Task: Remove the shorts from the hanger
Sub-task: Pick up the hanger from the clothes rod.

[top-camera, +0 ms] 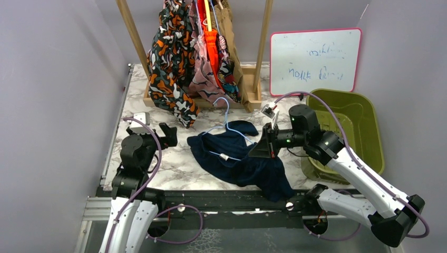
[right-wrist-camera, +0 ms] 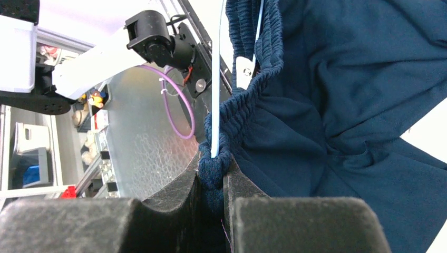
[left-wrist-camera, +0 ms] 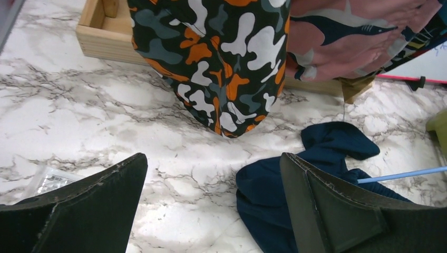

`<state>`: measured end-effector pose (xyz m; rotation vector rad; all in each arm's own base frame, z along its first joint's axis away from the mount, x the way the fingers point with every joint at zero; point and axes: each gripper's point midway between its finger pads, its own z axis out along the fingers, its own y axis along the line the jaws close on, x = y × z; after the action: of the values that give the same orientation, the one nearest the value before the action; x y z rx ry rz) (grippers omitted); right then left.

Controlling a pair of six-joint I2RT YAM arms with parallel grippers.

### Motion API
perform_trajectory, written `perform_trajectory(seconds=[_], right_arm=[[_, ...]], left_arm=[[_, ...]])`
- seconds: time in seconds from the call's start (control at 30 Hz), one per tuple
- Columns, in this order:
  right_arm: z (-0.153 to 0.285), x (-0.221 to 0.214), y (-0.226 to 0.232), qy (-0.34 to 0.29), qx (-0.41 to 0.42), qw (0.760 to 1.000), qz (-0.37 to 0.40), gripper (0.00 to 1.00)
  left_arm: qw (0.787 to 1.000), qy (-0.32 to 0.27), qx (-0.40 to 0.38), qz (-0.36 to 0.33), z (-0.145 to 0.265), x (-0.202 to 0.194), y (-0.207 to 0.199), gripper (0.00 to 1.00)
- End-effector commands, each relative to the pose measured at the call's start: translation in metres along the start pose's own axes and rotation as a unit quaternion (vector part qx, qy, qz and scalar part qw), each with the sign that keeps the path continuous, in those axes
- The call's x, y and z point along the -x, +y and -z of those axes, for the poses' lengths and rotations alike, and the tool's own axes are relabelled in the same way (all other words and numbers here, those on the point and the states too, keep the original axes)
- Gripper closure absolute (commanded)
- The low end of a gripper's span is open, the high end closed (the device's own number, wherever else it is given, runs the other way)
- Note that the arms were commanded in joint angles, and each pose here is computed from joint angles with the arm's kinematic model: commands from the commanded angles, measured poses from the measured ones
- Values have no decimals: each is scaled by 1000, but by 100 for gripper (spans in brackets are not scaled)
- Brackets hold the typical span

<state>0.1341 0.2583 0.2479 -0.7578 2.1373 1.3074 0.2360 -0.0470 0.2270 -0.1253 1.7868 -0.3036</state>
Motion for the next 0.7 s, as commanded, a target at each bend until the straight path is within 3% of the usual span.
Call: perform_trajectory(seconds=[0.0,0.13,0.23,0.43,0.67], right_arm=[[2,2,6,-16,15,999,24,99],[0,-2,15,-12,50,998,32,99],[-5,-4,10,-1,49,999,23,99],[-8,-12,8,14,58,998,25,99],[-15,-15,4,13,65,998,19,99]], left_arm=[[999,-11,-33,-8,1,8,-12,1],[996,-17,-82,-24,5,13,-29,5],[984,-22,-173,-34,12,15,-60,5],[928,-24,-370,45,48,41,-132,13],[909,19,-413,59,50,53,-150,14]])
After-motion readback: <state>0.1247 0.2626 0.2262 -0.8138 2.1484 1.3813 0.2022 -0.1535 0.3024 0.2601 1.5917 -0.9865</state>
